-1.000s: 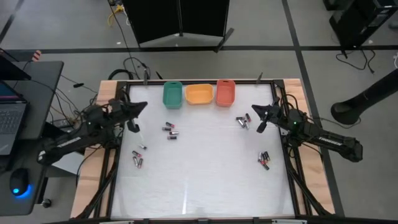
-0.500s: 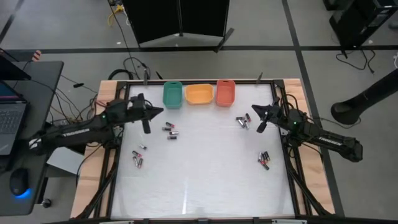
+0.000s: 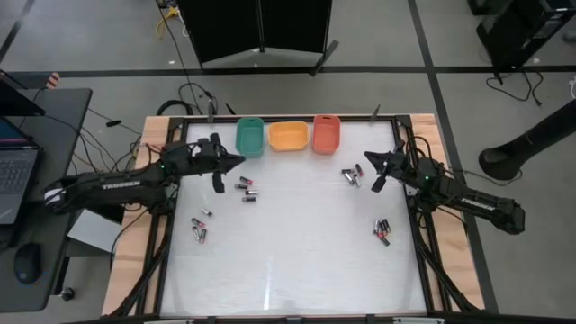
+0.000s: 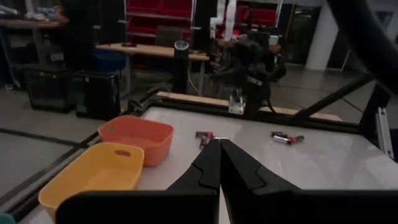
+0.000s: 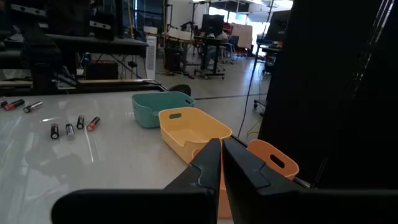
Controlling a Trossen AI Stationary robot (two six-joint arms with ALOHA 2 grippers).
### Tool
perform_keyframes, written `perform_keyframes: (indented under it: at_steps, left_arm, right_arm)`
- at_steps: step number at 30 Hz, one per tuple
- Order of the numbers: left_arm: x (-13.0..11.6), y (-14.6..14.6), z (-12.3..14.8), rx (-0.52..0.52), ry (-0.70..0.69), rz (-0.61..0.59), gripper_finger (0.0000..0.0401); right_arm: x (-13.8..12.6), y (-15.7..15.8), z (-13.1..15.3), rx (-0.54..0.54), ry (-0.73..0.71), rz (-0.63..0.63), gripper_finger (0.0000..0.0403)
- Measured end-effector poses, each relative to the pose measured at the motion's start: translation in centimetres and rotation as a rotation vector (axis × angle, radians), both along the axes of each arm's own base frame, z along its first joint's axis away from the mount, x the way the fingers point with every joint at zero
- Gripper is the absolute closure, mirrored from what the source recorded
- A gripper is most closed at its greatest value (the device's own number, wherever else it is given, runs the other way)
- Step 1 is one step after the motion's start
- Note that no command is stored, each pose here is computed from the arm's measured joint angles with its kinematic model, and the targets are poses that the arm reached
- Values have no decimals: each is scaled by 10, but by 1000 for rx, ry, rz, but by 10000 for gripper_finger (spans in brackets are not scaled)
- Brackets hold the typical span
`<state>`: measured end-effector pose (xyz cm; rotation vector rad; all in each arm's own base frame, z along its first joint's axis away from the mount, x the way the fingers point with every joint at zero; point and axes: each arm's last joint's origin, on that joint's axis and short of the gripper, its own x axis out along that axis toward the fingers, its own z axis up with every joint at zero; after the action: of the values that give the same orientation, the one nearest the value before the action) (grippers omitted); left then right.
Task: Sort batteries
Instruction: Put the brown battery into the yellow bin
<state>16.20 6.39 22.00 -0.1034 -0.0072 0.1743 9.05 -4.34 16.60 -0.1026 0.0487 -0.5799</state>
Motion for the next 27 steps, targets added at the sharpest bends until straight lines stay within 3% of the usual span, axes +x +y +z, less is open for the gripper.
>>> perform_keyframes:
  at_steps: [17, 27]
  left_arm:
    - [2, -1, -20, -55, 181, -43, 390]
    - [5, 1, -3, -126, 450, -59, 398]
  right_arm:
    - [0, 0, 0, 0, 0, 0, 375]
    - [0, 0, 0, 0, 0, 0, 375]
